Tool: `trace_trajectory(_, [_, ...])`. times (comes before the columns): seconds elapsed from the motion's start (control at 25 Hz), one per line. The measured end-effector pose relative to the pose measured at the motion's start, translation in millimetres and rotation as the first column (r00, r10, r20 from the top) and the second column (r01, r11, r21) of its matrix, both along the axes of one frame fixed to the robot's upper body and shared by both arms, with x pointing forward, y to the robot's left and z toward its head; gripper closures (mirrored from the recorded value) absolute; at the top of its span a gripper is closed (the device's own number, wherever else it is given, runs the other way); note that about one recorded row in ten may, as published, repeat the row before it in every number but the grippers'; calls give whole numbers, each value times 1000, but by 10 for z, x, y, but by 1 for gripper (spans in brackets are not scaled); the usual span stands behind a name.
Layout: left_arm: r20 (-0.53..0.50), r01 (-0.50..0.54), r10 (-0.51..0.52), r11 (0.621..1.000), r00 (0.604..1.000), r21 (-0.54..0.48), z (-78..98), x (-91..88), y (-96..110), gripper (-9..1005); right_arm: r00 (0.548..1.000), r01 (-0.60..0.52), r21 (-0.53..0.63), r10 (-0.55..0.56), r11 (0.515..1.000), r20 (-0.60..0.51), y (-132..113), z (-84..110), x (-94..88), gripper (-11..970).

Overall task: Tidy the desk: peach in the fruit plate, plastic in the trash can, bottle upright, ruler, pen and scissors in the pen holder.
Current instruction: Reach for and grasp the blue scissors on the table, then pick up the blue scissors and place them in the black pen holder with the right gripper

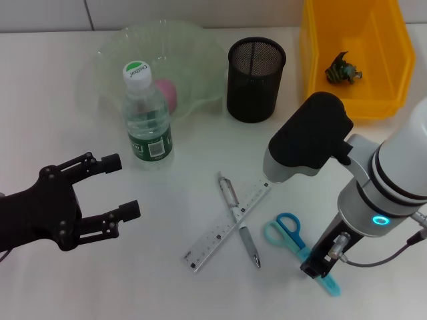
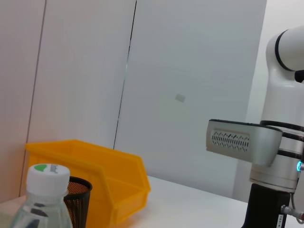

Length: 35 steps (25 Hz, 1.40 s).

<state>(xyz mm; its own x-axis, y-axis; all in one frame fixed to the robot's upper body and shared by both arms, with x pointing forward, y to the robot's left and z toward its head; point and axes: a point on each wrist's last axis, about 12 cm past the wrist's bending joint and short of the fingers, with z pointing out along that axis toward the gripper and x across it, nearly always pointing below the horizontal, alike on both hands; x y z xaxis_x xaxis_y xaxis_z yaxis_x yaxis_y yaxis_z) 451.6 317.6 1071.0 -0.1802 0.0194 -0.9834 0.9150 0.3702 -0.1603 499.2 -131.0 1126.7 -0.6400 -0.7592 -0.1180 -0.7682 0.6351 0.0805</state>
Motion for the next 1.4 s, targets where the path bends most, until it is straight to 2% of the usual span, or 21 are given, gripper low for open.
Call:
trace_trajectory(0.16, [0,0,0,1000,1000,0,0,0,-1,154,1000,5,-14,-6,1000,-16,-12,-36,11,626])
trace_trajectory(0.36, [0,0,0,1000,1000,0,-1,-4,0,154,1000,1,-10,-1,1000,-13,-2,-25,8,618])
trace_trajectory(0.72, [1,0,0,1000,1000,0,-5,-11,3,154,1000,-1,-26,1,1000,-26,0,-58,19,735])
trace_trajectory(0.96, [1,-2,2,1000,1000,-1,-4,-13,6,154,1000,-2,-25,1,1000,-24,1,-51,22,766])
trace_trajectory(1.4, [2,-5,5,1000,1000,-3,-2,-13,11,154,1000,-6,-26,6,1000,-26,-6,-18,5,767])
